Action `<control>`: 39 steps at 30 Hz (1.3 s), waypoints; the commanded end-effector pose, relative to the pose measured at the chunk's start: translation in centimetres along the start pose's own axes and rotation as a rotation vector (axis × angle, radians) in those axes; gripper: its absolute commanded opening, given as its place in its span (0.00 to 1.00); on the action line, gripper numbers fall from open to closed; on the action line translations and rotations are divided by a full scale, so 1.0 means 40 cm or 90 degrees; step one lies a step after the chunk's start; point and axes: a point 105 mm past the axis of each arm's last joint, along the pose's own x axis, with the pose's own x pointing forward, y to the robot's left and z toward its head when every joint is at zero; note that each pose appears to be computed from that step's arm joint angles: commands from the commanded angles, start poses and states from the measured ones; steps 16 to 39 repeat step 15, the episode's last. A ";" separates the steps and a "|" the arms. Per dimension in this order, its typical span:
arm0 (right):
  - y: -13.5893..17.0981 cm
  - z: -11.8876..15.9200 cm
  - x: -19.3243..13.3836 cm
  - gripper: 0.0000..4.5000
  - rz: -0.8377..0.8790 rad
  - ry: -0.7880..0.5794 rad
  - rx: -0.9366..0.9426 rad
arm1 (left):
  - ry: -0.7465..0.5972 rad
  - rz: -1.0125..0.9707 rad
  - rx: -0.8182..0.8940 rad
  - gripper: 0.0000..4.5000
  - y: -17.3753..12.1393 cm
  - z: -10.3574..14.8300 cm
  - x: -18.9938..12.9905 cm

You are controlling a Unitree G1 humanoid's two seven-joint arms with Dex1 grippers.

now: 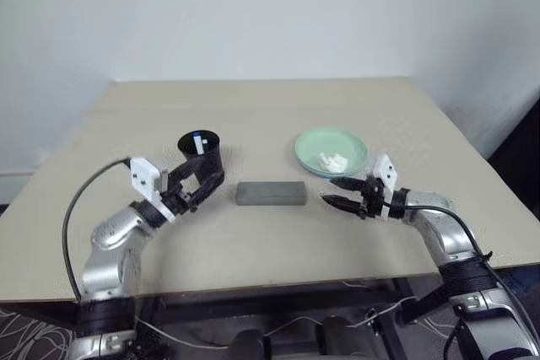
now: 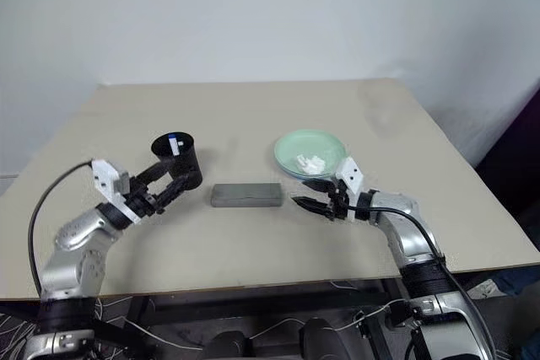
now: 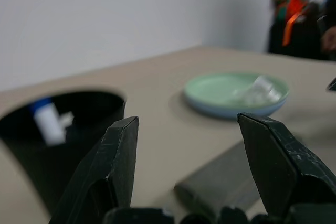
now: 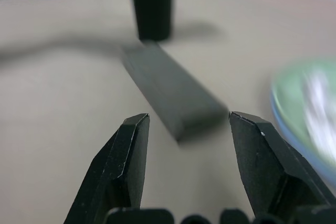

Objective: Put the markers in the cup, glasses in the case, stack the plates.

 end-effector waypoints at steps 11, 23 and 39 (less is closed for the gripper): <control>-0.073 0.005 -0.059 0.58 -0.084 -0.019 -0.020 | -0.035 0.132 0.032 0.70 0.033 -0.007 -0.032; -0.070 0.013 -0.048 0.58 -0.078 -0.024 -0.020 | -0.034 0.135 0.029 0.70 0.020 -0.011 -0.034; -0.070 0.013 -0.048 0.58 -0.078 -0.024 -0.020 | -0.034 0.135 0.029 0.70 0.020 -0.011 -0.034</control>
